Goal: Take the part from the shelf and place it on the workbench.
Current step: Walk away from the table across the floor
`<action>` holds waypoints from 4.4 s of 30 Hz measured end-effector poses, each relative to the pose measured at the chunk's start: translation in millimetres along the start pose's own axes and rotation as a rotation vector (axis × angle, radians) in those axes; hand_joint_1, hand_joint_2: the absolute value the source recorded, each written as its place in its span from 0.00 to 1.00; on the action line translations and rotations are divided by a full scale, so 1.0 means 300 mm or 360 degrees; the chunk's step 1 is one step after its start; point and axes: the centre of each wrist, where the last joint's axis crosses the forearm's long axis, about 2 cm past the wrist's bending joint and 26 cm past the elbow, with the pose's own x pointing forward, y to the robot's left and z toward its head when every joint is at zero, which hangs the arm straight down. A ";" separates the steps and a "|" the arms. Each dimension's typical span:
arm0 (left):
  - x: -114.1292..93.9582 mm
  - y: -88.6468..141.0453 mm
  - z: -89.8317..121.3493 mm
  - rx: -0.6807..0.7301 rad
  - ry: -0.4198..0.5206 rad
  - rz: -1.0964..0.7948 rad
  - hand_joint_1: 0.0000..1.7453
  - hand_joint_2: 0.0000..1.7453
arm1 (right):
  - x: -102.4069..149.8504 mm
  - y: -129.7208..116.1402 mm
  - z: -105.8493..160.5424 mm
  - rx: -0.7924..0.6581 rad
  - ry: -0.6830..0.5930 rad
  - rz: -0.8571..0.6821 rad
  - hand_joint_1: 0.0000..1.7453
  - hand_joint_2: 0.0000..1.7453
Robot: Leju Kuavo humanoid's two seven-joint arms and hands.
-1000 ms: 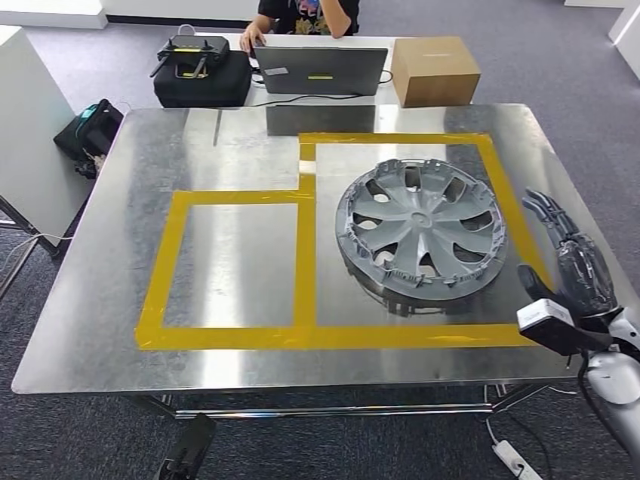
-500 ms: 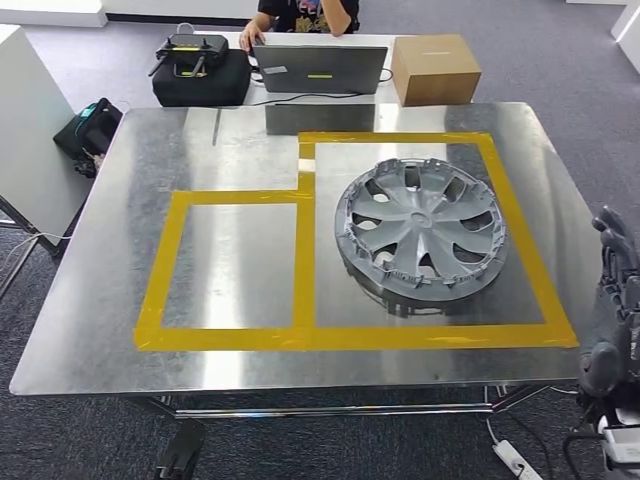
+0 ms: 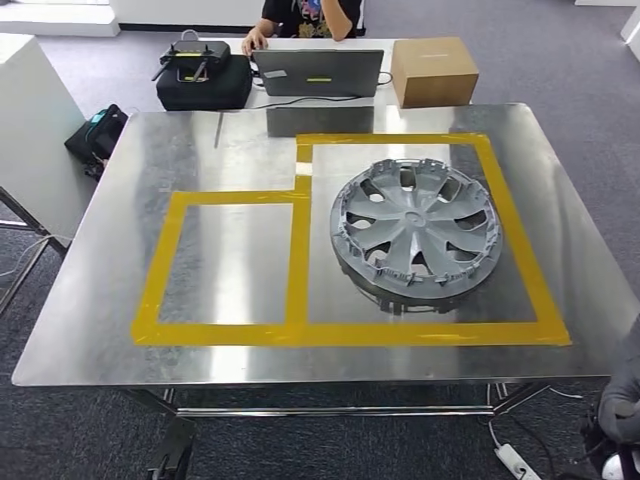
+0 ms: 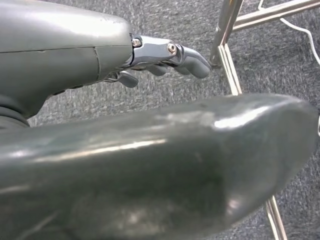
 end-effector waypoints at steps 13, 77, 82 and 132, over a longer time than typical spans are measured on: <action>-0.008 0.008 0.002 0.0017 0.0020 0.0014 0.00 0.00 | -0.002 0.010 -0.022 -0.0017 -0.0027 -0.0015 0.00 0.00; 0.005 0.000 -0.003 -0.0009 -0.0005 -0.0005 0.00 0.00 | -0.008 0.015 -0.009 0.0042 0.0003 -0.0052 0.00 0.00; 0.002 -0.007 0.002 -0.0012 -0.0002 -0.0006 0.00 0.00 | -0.006 0.016 -0.006 0.0044 0.0009 -0.0061 0.00 0.00; 0.000 -0.014 0.004 -0.0020 0.0007 0.0011 0.00 0.00 | -0.003 0.008 -0.019 0.0030 -0.0020 -0.0028 0.00 0.00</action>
